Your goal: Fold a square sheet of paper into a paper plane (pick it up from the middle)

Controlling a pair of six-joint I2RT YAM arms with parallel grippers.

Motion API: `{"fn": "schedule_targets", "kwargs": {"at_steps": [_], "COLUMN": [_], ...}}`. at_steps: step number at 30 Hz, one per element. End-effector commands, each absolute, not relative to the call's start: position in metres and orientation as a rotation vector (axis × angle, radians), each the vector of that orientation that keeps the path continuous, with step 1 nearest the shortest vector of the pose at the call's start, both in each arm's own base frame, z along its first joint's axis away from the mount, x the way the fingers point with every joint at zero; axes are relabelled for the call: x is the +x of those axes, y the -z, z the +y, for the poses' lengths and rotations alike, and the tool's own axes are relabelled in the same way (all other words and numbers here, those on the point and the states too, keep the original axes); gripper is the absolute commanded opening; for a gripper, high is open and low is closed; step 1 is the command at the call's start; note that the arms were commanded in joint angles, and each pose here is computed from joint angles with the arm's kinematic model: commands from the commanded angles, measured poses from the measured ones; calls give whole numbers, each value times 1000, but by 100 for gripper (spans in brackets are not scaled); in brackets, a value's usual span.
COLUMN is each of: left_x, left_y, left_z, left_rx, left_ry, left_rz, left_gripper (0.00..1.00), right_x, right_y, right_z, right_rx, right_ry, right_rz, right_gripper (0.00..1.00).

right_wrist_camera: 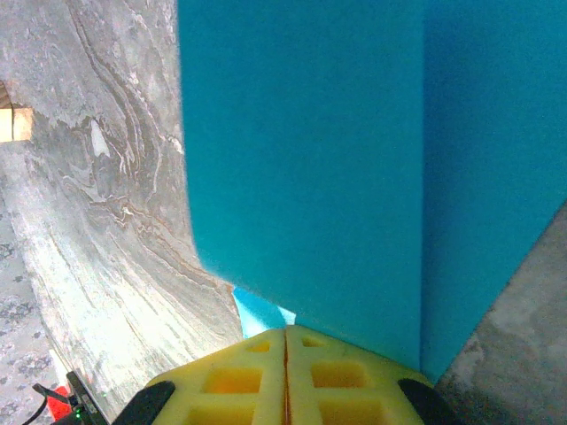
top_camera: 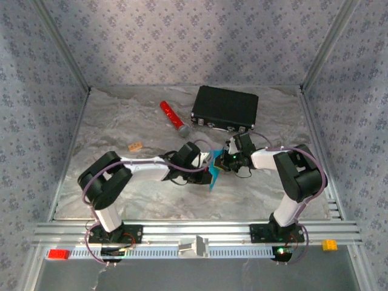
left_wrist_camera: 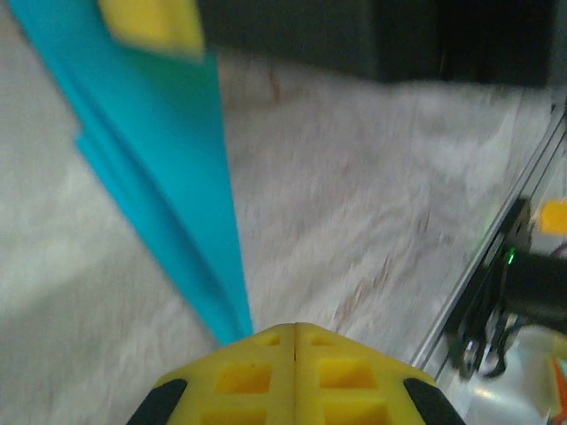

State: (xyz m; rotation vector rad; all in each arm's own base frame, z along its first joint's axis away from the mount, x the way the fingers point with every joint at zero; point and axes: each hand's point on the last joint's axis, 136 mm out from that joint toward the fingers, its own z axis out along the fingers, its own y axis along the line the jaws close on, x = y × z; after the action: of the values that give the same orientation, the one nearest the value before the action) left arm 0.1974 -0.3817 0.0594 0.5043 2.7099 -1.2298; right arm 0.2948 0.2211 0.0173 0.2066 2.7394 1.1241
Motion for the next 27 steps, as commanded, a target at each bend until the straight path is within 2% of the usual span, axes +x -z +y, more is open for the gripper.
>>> {"fn": "schedule_targets", "kwargs": {"at_steps": [1, 11, 20, 27], "left_x": [222, 241, 215, 186], "left_y": [-77, -36, 6, 16], "left_z": [-408, -406, -378, -362], "left_rx": [477, 394, 375, 420], "left_ry": [1317, 1193, 1069, 1090], "left_rz": [2621, 2710, 2852, 2894], "left_gripper": [0, 1, 0, 0], "right_x": [277, 278, 281, 293], "right_y": [17, 16, 10, -20], "right_z": [195, 198, 201, 200], "right_rx": [326, 334, 331, 269], "right_ry": [-929, -956, -982, -1010], "right_rz": [2869, 2861, 2841, 2765], "right_gripper": [9, 9, 10, 11]}}
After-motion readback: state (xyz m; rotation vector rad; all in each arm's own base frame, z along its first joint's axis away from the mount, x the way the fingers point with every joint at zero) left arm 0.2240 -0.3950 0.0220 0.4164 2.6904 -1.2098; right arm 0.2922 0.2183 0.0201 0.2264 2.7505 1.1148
